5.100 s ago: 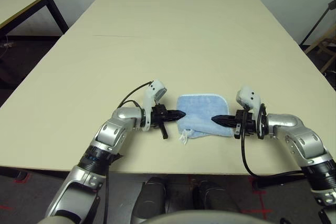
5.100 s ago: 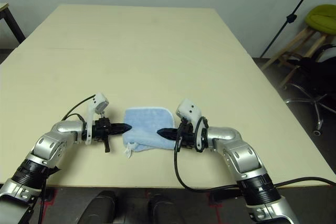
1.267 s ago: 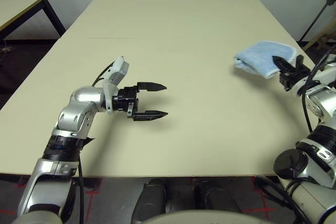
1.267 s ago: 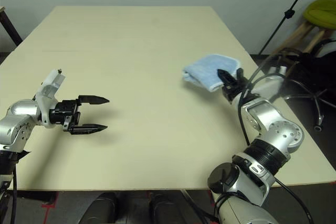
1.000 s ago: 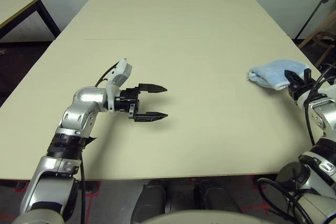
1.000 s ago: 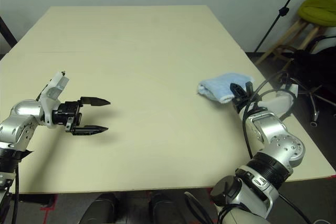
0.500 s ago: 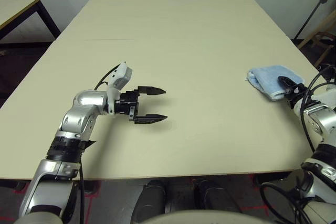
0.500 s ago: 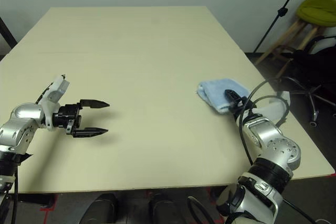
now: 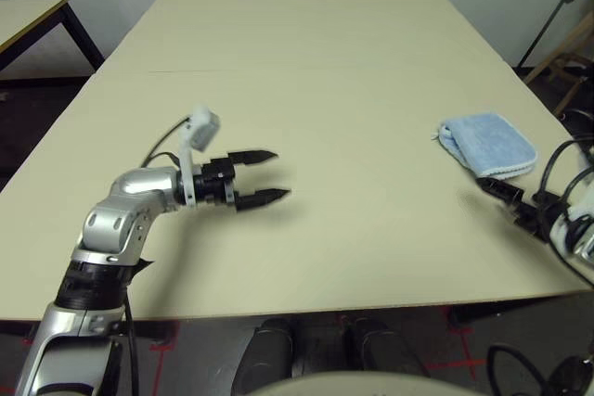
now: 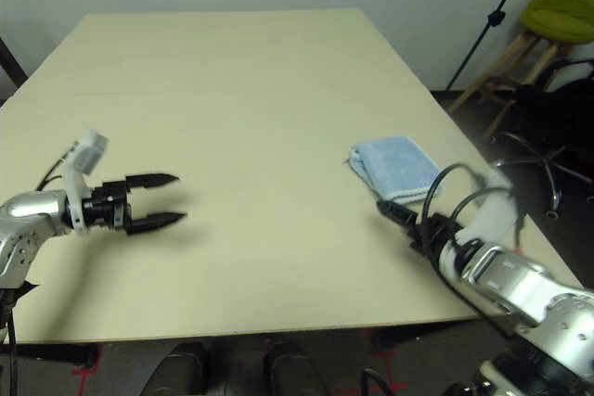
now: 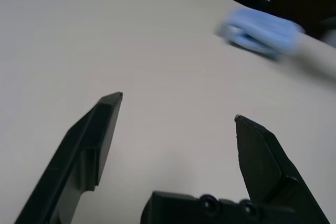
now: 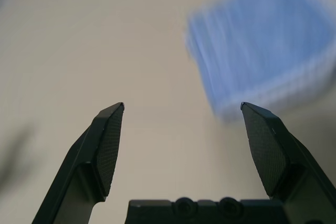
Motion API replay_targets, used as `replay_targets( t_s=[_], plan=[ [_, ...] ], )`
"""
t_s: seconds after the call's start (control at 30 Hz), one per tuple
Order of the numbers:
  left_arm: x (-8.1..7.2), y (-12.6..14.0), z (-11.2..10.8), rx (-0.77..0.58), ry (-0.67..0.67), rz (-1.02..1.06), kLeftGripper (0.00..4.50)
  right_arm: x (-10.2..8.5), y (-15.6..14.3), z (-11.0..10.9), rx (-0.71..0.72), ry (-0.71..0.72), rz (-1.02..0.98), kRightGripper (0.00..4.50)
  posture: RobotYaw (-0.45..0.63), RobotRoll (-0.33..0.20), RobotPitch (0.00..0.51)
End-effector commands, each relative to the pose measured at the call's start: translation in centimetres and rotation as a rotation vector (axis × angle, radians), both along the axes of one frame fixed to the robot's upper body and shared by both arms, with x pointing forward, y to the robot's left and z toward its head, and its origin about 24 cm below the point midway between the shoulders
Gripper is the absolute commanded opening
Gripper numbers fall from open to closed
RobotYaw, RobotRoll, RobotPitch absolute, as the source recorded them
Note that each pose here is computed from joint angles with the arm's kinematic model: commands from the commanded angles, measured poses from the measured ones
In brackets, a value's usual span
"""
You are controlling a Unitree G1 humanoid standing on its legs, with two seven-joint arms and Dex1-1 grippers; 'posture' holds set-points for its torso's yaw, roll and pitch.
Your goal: Fold the towel and set it aside.
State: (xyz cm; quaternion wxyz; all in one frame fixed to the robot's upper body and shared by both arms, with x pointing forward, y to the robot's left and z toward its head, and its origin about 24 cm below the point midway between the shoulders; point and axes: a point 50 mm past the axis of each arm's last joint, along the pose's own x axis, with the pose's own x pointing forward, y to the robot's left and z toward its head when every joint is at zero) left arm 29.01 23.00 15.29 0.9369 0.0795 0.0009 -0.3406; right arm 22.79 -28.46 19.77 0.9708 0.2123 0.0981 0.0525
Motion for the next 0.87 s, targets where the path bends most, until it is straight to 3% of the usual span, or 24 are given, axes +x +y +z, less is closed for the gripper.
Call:
replay_targets(
  t_s=[0.03,0.17,0.3,0.57,0.87],
  plan=[
    [0.5,2.3,-1.1,-0.003,-0.084,0.261,4.50,1.3,-0.1,0.3,-0.103,-0.246,-0.012,4.47,0.00,0.000,0.099],
    [0.6,4.5,-2.5,-0.002,-0.219,0.547,4.50,3.0,-1.2,-2.5,-0.136,-0.322,-0.184,4.47,0.02,0.000,0.087],
    [0.5,7.5,-4.0,-0.021,-0.266,0.825,4.50,3.9,-0.5,-5.6,-0.219,-0.317,-0.182,4.47,0.03,0.000,0.073],
    [0.0,10.2,-5.1,-0.036,-0.269,0.964,4.50,5.4,1.4,-8.2,-0.185,-0.318,-0.178,4.47,0.03,0.000,0.079],
    [-0.5,9.5,-5.9,-0.054,-0.248,0.949,4.50,5.7,1.2,-8.6,-0.149,-0.308,-0.263,4.47,0.03,0.000,0.071]
  ],
)
